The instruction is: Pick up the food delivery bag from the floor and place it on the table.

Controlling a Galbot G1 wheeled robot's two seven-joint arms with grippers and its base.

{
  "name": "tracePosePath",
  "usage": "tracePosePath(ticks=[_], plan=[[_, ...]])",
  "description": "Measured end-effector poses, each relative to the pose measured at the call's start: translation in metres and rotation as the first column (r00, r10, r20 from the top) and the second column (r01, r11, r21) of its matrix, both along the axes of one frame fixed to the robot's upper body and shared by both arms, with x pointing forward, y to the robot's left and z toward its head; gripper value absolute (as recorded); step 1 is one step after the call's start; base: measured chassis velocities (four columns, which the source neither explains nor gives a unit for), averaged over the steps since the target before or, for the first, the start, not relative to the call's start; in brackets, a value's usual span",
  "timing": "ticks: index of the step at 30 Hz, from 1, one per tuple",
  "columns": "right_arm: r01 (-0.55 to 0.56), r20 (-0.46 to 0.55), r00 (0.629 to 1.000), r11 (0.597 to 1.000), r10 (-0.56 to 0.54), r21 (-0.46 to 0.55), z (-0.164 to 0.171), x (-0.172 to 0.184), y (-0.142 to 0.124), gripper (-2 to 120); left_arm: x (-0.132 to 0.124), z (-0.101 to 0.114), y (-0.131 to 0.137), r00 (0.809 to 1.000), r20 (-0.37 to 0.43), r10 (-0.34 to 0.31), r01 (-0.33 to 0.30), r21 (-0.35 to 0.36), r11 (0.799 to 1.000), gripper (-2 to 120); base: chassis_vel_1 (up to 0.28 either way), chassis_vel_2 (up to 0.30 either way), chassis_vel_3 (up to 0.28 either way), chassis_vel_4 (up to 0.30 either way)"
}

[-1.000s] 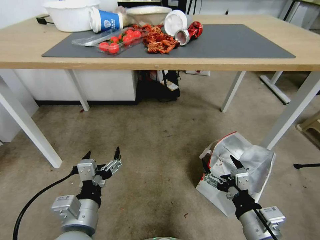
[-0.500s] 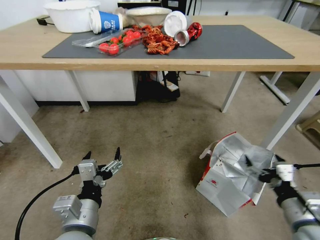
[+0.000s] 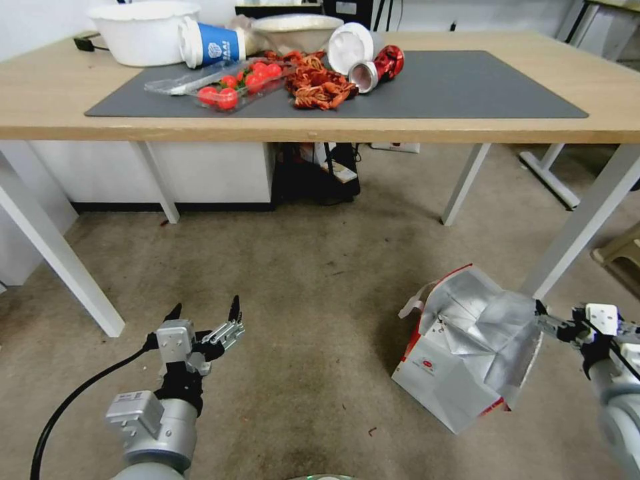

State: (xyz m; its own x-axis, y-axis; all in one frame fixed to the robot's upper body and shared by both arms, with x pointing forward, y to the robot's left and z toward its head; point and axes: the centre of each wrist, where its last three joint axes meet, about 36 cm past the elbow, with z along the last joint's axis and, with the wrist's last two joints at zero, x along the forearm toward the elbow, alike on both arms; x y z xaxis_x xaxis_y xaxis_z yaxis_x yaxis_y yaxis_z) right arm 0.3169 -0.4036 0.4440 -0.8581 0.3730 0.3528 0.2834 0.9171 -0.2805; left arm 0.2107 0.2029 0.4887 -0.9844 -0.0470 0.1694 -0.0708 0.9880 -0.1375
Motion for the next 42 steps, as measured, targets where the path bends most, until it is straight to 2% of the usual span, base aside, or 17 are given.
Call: tracePosePath(ticks=[11, 28, 30, 32, 34, 35, 37, 39, 42], plan=[[0.055, -0.127, 0.99, 0.998, -0.056, -0.015, -0.033, 0.027, 0.007, 100, 0.0, -0.001, 0.002, 1.0, -0.002, 0.017, -0.017, 0.005, 1.0, 100, 0.0, 0.0, 0.0, 0.0], [0.079, -0.205, 0.976, 0.997, -0.076, 0.006, -0.073, 0.047, 0.005, 99, -0.004, 0.0, 0.003, 1.0, -0.003, 0.024, -0.024, 0.007, 1.0, 100, 0.0, 0.0, 0.0, 0.0], [0.087, -0.212, 0.974, 0.996, -0.082, 0.017, -0.077, 0.048, 0.007, 89, -0.004, 0.0, 0.003, 1.0, -0.002, 0.022, -0.022, 0.008, 1.0, 100, 0.0, 0.0, 0.0, 0.0], [0.09, -0.215, 0.973, 0.996, -0.083, 0.021, -0.079, 0.048, 0.009, 86, -0.005, 0.001, 0.003, 1.0, -0.001, 0.022, -0.022, 0.009, 1.0, 100, 0.0, 0.0, 0.0, 0.0], [0.092, -0.214, 0.973, 0.995, -0.084, 0.027, -0.082, 0.047, 0.01, 75, -0.005, 0.001, 0.003, 1.0, -0.001, 0.021, -0.021, 0.01, 1.0, 100, 0.0, 0.0, 0.0, 0.0], [0.092, -0.214, 0.973, 0.995, -0.084, 0.027, -0.082, 0.047, 0.01, 75, -0.005, 0.001, 0.003, 1.0, -0.001, 0.021, -0.021, 0.01, 1.0, 100, 0.0, 0.0, 0.0, 0.0], [0.091, -0.212, 0.974, 0.995, -0.083, 0.028, -0.083, 0.046, 0.01, 64, -0.006, 0.002, 0.003, 1.0, 0.001, 0.02, -0.02, 0.011, 1.0, 100, 0.0, 0.0, 0.0, 0.0], [0.091, -0.212, 0.974, 0.995, -0.083, 0.028, -0.083, 0.046, 0.01, 61, -0.006, 0.003, 0.003, 1.0, 0.002, 0.019, -0.019, 0.011, 1.0, 100, 0.0, 0.0, 0.0, 0.0], [0.086, -0.21, 0.975, 0.996, -0.078, 0.03, -0.082, 0.046, 0.01, 45, -0.006, 0.003, 0.003, 1.0, 0.004, 0.019, -0.019, 0.012, 1.0, 100, 0.0, 0.0, 0.0, 0.0]])
